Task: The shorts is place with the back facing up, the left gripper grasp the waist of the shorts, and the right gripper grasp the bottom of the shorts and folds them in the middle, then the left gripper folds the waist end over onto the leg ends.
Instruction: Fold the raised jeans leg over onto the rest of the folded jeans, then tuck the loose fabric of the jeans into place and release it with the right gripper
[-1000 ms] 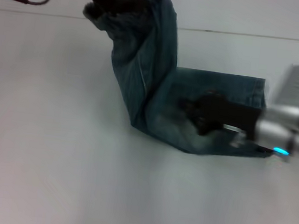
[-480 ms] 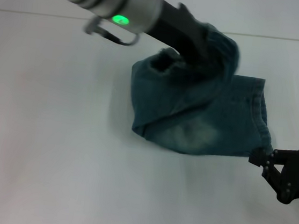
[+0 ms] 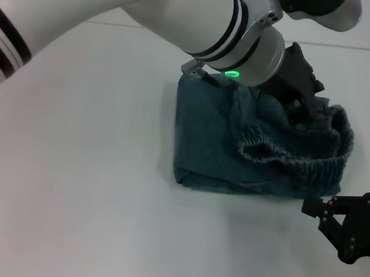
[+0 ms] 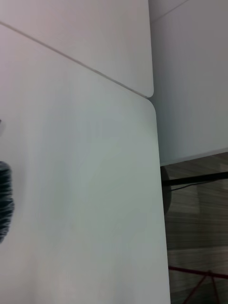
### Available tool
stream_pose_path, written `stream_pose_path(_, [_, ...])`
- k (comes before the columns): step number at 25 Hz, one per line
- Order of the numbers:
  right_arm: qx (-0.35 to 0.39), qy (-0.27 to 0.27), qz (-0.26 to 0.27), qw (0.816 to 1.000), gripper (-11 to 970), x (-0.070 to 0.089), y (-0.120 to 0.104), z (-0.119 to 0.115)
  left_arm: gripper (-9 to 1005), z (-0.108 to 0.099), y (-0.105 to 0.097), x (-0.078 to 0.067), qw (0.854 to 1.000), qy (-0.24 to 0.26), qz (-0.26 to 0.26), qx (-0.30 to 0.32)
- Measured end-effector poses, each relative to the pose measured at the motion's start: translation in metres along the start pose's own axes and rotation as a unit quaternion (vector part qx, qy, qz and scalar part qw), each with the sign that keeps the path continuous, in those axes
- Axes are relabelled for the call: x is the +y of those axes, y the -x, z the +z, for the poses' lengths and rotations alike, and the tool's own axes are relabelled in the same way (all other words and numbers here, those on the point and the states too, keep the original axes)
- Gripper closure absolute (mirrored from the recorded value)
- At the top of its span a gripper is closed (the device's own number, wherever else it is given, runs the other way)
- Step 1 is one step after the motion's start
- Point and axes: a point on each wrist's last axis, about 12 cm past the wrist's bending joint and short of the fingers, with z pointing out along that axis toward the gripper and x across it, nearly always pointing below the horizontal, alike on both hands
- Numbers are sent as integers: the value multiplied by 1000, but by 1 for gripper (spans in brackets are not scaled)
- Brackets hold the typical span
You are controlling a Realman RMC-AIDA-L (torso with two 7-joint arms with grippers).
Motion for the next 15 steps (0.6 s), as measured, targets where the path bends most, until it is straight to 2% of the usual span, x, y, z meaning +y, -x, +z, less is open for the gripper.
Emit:
stream_pose_path(5, [-4,5,-4,1000,949,-1,3,1,724,-12,-8,7,999,17,-21,-23])
stream_pose_path(9, [-10,2,-4,1000,948,-6,11,-3,538,-37,-30,15,994,34,-60,-81])
stream_pose_path(12, [-6,-4,-11,1000,946,-14,25,-8,416,-59,-65,17,984,30,-107,-142])
stream_pose_path(15, [4,-10,-26,1000,944,-24,46,-11,302,-71,-105,15,970,32,-145,-191])
